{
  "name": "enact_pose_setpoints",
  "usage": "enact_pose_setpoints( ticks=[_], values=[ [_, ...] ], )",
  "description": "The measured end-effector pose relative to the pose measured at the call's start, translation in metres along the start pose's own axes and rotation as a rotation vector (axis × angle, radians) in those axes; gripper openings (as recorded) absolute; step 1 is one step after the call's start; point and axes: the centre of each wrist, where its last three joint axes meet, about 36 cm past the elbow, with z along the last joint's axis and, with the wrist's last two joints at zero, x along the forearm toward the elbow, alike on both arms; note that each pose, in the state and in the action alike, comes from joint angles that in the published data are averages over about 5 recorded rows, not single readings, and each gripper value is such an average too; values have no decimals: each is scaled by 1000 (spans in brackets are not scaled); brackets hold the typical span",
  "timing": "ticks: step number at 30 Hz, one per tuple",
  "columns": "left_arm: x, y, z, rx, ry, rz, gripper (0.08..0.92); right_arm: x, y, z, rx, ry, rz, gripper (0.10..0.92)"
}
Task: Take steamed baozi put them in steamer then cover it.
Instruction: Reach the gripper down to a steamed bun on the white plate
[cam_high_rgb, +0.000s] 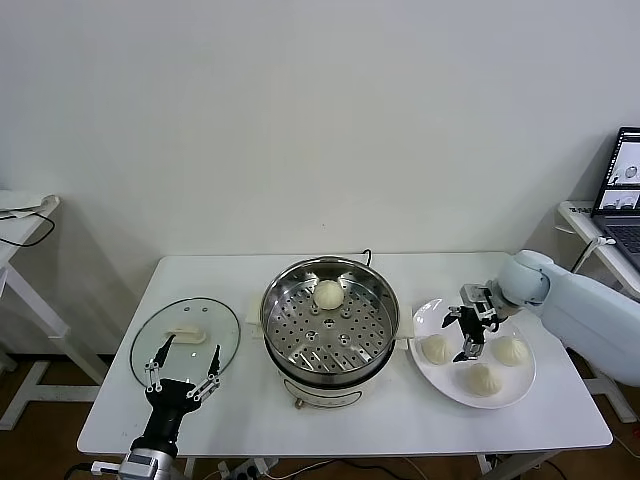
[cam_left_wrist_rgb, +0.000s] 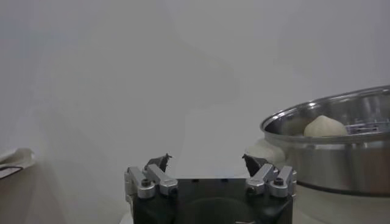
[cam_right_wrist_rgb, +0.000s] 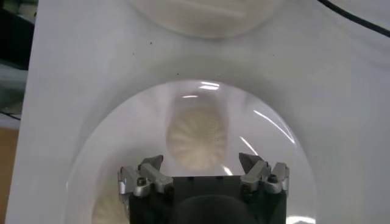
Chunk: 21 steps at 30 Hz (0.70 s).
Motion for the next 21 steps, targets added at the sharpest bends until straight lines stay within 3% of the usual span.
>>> enact_pose_setpoints(
  ticks=[17, 21],
  values=[
    [1, 0, 1, 0, 2, -4, 823, -19, -1, -4, -2, 3, -6, 820],
    [1, -1, 0, 2, 1, -3, 823, -19, 0, -4, -4, 3, -7, 752]
  ],
)
